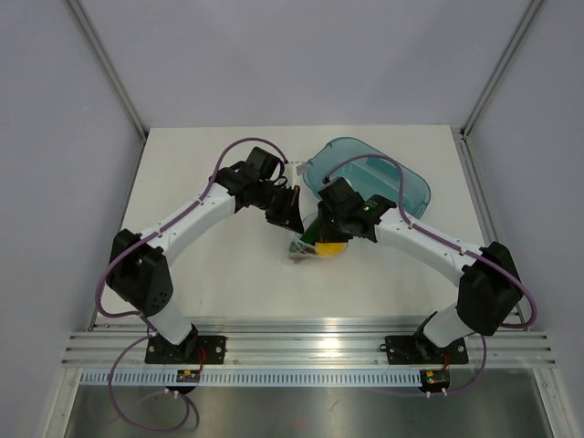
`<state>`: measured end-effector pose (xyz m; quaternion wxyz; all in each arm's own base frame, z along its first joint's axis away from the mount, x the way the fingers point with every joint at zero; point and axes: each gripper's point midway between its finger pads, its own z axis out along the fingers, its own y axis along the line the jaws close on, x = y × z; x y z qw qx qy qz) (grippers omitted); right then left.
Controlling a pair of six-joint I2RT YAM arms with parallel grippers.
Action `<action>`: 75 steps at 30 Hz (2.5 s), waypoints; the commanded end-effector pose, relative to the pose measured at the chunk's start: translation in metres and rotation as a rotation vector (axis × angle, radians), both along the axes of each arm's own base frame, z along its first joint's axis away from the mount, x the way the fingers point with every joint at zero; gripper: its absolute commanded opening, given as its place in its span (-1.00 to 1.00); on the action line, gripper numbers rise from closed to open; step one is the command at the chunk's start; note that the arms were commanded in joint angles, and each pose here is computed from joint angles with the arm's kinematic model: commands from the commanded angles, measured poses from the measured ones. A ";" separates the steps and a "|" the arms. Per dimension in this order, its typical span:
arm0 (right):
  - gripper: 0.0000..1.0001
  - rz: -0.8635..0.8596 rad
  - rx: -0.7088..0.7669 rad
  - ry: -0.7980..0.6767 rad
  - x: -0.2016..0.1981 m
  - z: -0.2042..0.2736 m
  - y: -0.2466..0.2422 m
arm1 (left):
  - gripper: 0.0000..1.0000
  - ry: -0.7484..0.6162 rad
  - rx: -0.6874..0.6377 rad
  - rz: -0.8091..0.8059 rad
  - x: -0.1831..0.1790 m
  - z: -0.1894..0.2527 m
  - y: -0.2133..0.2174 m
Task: Place the food in the zip-top bag and seal the zipper
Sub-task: Adjust the fake fruit in the zipper food storage bag, then zip the zipper food storage bag at the center of the board.
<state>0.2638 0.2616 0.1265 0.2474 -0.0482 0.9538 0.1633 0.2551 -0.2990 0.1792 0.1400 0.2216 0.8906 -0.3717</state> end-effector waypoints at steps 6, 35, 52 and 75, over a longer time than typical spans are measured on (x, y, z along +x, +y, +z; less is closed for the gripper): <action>-0.14 -0.037 0.079 -0.191 0.010 0.074 -0.009 | -1.00 -0.054 -0.069 -0.017 -0.002 0.025 -0.003; 0.39 0.285 0.116 -0.795 0.055 0.090 -0.088 | -1.00 -0.263 0.130 -0.218 0.050 -0.005 0.024; 0.36 0.498 0.175 -0.705 0.037 0.037 -0.063 | -1.00 -0.135 0.186 -0.159 0.077 -0.048 0.045; -0.21 0.675 0.254 -0.705 0.052 0.035 -0.004 | -1.00 -0.136 0.177 -0.151 0.078 -0.041 0.043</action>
